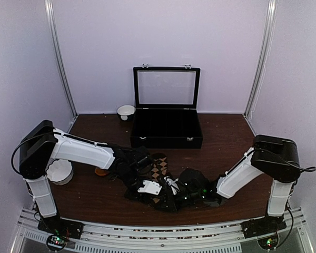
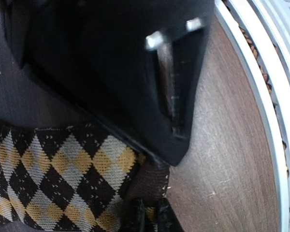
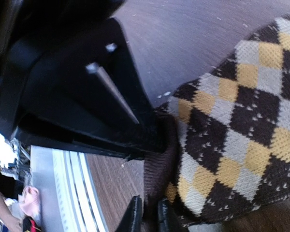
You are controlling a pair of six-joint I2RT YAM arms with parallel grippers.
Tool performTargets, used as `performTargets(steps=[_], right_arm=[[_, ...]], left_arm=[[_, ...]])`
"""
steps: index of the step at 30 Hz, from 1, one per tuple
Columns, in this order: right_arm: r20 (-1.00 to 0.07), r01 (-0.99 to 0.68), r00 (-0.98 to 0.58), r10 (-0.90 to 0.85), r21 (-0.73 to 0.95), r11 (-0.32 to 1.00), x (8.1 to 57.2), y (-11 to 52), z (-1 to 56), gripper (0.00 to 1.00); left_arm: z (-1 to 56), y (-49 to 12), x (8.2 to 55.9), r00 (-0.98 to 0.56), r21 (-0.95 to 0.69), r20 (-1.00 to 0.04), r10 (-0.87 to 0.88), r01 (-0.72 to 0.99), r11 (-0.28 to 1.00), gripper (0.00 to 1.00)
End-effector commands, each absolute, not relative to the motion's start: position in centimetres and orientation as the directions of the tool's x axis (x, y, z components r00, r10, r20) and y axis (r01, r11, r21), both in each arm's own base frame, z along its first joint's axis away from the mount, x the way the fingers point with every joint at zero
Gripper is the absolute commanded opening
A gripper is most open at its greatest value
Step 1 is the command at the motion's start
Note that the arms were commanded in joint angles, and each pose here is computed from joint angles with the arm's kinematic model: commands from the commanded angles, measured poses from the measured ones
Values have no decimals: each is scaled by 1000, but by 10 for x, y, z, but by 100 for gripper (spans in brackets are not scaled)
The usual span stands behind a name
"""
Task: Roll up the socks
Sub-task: Roll the sock at the center of the board.
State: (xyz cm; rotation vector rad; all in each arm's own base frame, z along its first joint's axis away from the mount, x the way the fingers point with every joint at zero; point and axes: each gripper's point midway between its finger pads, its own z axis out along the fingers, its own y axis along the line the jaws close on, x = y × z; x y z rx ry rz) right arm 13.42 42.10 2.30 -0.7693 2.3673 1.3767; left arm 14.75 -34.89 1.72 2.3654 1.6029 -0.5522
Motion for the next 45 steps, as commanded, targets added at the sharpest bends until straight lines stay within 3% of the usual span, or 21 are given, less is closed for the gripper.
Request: performTargets(steps=[1, 7, 16, 19, 21, 22, 23, 26, 32, 35, 38, 41, 45], right_arm=[[-413, -527, -850, -328, 672, 521, 127, 386, -14, 27], [-510, -588, -805, -304, 615, 526, 134, 372, 2, 40], [-631, -610, -744, -222, 503, 612, 145, 334, 17, 40], [-738, -692, -613, -282, 329, 643, 144, 330, 34, 43], [-775, -737, -506, -378, 161, 656, 138, 332, 42, 57], [-775, -739, -470, -424, 82, 669, 141, 331, 46, 90], [-767, -740, -440, -467, 15, 672, 141, 330, 50, 99], [-771, -713, -378, -512, -110, 692, 149, 330, 69, 100], [-844, -531, -383, -375, -131, 837, 172, 294, 91, 100], [-867, -415, -432, -247, -52, 908, 177, 273, 87, 100], [-898, -513, -421, -130, 118, 850, 166, 293, 95, 100], [-902, -659, -286, -324, -60, 750, 146, 325, 104, 100], [-823, -795, -83, -562, -286, 535, 112, 367, 86, 97]], left_arm=[[-12, -326, 147, 329, -74, -308, 893, 927, -367, 8], [-5, -327, 152, 223, -186, -313, 923, 939, -289, 8], [-4, -331, 159, 74, -328, -304, 950, 928, -178, 8], [-8, -332, 157, 25, -403, -284, 959, 904, -143, 8], [-7, -334, 154, -7, -454, -283, 959, 882, -127, 8], [-5, -336, 152, -24, -478, -284, 958, 870, -120, 8], [-4, -336, 150, -41, -506, -277, 960, 856, -109, 8], [1, -339, 150, -96, -571, -272, 958, 817, -81, 8], [5, -343, 150, -166, -637, -269, 949, 770, -46, 9], [8, -345, 150, -203, -673, -271, 941, 739, -34, 9], [10, -346, 151, -226, -697, -265, 937, 717, -24, 9], [9, -346, 151, -241, -711, -252, 937, 703, -10, 9], [5, -347, 154, -252, -714, -240, 937, 700, 5, 9]])
